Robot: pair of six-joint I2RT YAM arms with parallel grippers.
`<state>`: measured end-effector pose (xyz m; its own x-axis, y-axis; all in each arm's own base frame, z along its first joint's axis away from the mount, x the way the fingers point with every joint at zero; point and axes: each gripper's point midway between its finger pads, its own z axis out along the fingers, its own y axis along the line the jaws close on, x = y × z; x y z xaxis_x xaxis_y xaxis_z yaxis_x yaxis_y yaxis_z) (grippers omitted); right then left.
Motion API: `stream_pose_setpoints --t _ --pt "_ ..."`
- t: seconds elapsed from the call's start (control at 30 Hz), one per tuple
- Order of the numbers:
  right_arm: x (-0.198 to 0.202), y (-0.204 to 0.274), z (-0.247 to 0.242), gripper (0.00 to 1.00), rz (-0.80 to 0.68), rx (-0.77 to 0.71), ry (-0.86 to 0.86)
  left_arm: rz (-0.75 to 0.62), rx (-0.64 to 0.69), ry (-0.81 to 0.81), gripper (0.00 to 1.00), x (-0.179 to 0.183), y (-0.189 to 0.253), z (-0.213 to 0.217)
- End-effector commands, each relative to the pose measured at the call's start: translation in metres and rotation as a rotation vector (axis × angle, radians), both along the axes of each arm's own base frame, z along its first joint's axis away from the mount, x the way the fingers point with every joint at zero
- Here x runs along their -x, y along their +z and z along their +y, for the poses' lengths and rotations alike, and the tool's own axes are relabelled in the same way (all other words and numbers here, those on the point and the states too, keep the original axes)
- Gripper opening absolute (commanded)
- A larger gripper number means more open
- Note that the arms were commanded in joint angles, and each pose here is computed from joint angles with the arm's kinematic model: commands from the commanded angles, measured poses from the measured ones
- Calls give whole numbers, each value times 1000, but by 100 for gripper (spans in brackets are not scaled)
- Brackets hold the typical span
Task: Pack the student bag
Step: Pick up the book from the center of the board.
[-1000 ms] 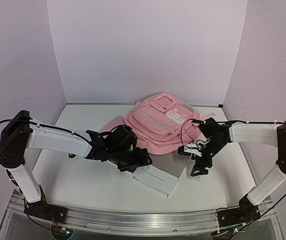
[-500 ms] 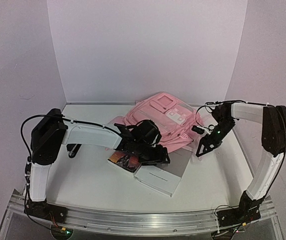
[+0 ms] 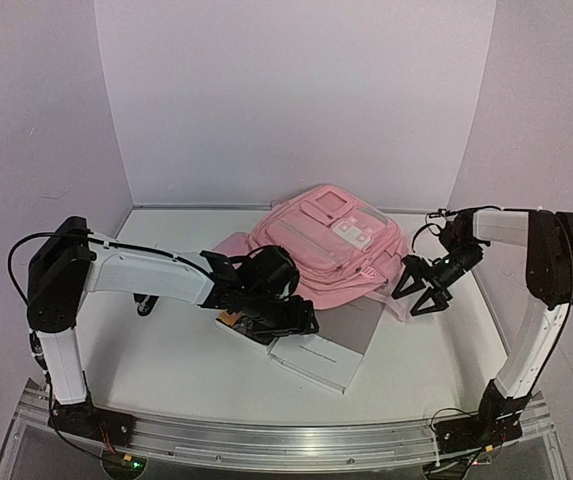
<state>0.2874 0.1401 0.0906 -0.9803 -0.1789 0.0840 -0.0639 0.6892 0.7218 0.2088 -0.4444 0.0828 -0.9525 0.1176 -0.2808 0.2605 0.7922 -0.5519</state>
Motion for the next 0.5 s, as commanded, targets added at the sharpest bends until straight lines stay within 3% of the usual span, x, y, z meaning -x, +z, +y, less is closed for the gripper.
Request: stream_pose_setpoints --t 0.0,0.33,0.47 --pt "20 -7 11 93 156 -53 -163 2 -33 39 73 -9 -6 2" --pt "34 -35 7 94 129 -19 -270 46 -26 -56 72 6 -20 -28" --pt "34 -40 5 95 131 -8 -264 15 -42 -71 73 9 -6 -31"
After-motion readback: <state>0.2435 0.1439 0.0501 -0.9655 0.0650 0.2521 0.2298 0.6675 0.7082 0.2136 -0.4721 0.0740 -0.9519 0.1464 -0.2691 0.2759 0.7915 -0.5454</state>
